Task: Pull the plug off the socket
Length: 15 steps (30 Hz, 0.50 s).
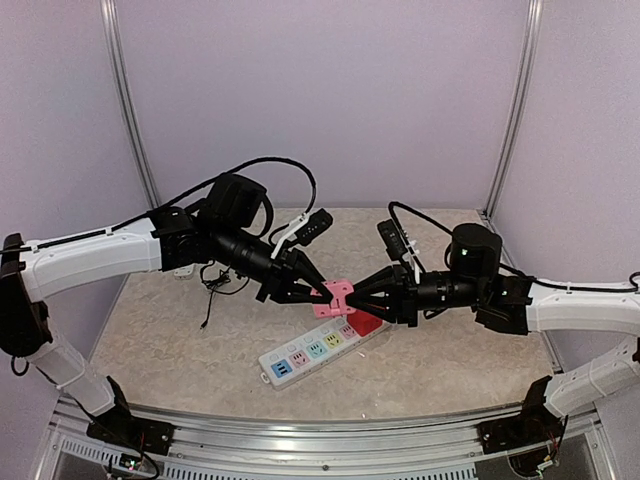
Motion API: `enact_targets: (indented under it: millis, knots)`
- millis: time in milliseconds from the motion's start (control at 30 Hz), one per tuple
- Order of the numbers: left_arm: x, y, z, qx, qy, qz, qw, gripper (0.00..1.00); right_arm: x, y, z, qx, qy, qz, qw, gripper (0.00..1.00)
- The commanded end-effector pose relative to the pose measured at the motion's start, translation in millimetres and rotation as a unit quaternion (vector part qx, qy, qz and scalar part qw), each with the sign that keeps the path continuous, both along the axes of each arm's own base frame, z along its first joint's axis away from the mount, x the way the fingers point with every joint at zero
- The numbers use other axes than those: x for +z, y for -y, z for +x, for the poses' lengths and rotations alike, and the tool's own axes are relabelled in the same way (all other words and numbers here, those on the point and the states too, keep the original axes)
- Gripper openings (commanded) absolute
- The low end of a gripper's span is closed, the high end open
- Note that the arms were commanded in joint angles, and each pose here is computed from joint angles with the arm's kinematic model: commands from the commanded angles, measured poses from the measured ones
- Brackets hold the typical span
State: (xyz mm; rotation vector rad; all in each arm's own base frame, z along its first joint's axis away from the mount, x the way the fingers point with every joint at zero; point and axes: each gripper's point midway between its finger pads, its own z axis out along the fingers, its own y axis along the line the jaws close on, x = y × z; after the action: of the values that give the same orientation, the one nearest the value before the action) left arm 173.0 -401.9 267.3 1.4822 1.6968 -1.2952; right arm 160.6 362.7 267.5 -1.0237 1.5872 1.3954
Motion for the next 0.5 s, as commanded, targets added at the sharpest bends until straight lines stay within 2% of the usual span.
enact_targets:
  millis: [0,100,133,200,300,367,400,467]
  knots:
    - [6,4,2,-0.002,0.014,-0.005,1.0,0.0,10,-4,-1,0.014,0.0,0.01,1.0,0.16]
    - [6,4,3,-0.001,0.016,-0.005,1.0,0.05,11,-4,-2,0.017,-0.001,0.011,1.0,0.06]
    - [7,4,4,0.003,0.019,-0.004,1.0,0.1,12,-4,-2,0.016,-0.001,0.012,1.0,0.02]
    - [6,3,8,0.016,0.025,-0.002,1.0,0.31,14,-4,-1,0.013,-0.002,0.014,1.0,0.0]
    - [7,-2,16,0.041,0.032,-0.006,0.999,0.54,22,0,1,0.001,0.003,0.026,1.0,0.0]
    - [14,-11,26,0.066,0.033,-0.024,0.997,0.65,30,3,1,-0.007,0.008,0.034,0.999,0.0]
    - [15,-16,32,0.081,0.032,-0.034,0.996,0.66,34,4,2,-0.012,0.011,0.039,0.999,0.0]
    - [29,-32,41,0.115,0.043,-0.072,0.99,0.82,44,7,4,-0.021,0.017,0.049,0.998,0.0]
